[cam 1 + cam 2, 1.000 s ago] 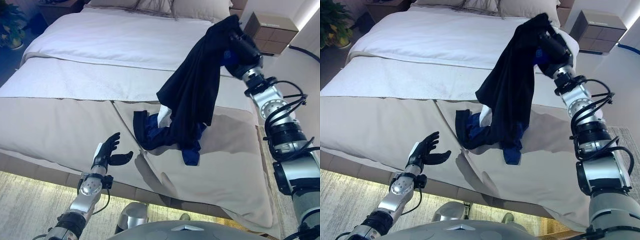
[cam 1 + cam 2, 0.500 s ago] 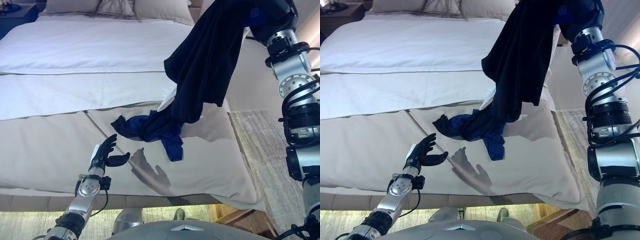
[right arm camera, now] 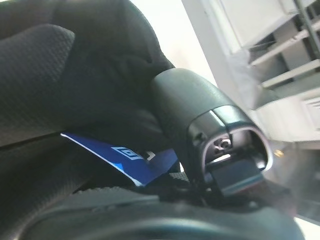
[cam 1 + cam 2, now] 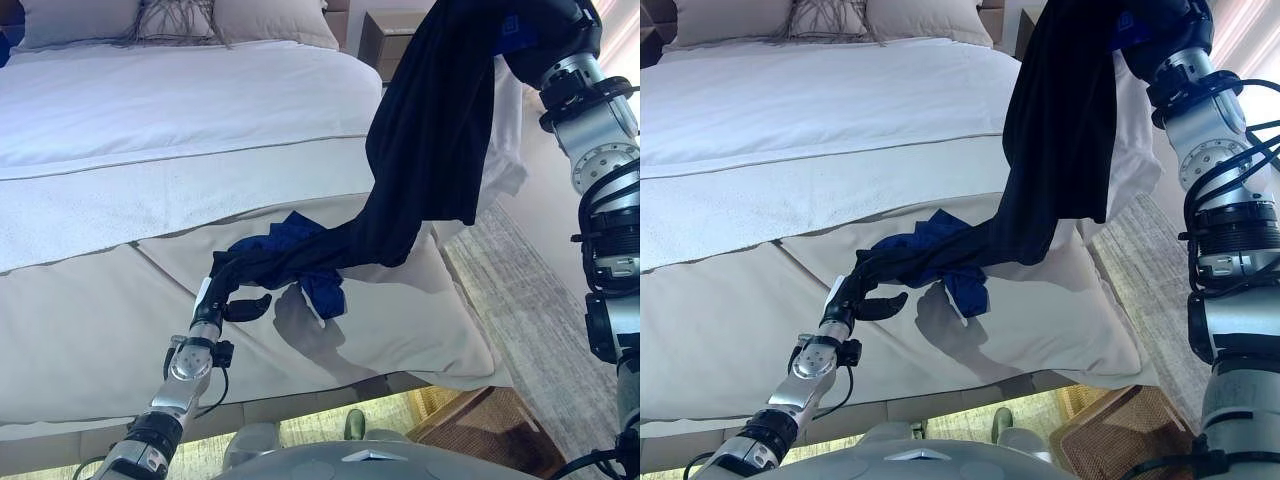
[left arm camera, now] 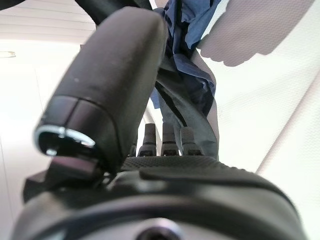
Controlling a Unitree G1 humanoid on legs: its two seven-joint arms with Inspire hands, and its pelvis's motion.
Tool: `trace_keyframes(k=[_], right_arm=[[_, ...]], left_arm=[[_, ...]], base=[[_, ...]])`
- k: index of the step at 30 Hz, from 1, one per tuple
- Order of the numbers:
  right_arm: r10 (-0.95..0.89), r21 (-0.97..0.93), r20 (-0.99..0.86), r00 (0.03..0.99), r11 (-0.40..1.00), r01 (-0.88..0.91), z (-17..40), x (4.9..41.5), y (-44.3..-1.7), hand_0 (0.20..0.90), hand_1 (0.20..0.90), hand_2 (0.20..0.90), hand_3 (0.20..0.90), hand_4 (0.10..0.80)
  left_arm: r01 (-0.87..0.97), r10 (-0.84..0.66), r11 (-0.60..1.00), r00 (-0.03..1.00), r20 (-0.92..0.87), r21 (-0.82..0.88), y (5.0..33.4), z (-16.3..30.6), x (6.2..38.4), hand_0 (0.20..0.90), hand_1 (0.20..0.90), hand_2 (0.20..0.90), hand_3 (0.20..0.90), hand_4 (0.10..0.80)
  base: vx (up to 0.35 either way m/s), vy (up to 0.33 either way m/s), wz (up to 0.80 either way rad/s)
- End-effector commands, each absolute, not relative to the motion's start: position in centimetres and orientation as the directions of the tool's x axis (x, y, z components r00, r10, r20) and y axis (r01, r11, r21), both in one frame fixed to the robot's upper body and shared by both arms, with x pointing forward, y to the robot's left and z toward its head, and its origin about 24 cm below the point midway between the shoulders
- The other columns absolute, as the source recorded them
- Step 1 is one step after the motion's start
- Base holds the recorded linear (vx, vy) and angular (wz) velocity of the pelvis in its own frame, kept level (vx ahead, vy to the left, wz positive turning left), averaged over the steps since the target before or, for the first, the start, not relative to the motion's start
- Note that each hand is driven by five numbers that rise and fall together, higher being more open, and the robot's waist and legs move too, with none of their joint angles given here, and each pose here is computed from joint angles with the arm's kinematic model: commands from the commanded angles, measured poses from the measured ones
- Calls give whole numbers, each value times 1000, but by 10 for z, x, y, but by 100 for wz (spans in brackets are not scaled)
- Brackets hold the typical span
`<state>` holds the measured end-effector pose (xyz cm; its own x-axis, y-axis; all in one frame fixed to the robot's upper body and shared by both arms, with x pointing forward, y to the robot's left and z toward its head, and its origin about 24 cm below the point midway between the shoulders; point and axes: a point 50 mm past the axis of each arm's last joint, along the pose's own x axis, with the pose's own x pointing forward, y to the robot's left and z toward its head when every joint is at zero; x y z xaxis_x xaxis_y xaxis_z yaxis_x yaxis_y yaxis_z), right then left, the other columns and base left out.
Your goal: Pick up the clothes from the bed and place them into the basket
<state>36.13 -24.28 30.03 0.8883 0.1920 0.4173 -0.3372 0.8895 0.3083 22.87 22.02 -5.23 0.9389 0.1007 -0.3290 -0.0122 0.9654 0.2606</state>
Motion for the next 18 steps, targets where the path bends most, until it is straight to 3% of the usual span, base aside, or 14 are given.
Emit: trace_keyframes(k=[1, 9, 12, 18], right_arm=[[278, 159, 615, 738, 873, -462, 367, 342, -236, 300, 300, 300, 200, 100], [424, 113, 276, 862, 877, -468, 301, 366, -225, 300, 300, 300, 200, 100], [379, 25, 89, 921, 924, -382, 265, 378, -239, 300, 300, 300, 200, 100], [239, -83, -95, 966, 965, -247, 233, 389, -263, 300, 300, 300, 200, 100]], left_arm=[[10, 72, 949, 966, -248, 315, 222, -40, 243, 900, 900, 900, 900, 800], [-7, 91, 949, 964, -251, 316, 222, -40, 241, 900, 900, 900, 900, 800], [-25, 107, 949, 963, -248, 313, 224, -41, 241, 900, 900, 900, 900, 800], [-30, 110, 953, 961, -253, 302, 219, -44, 240, 900, 900, 900, 900, 800]], base=[[-4, 4, 4], [-3, 0, 1], [-40, 5, 7], [-23, 11, 5]])
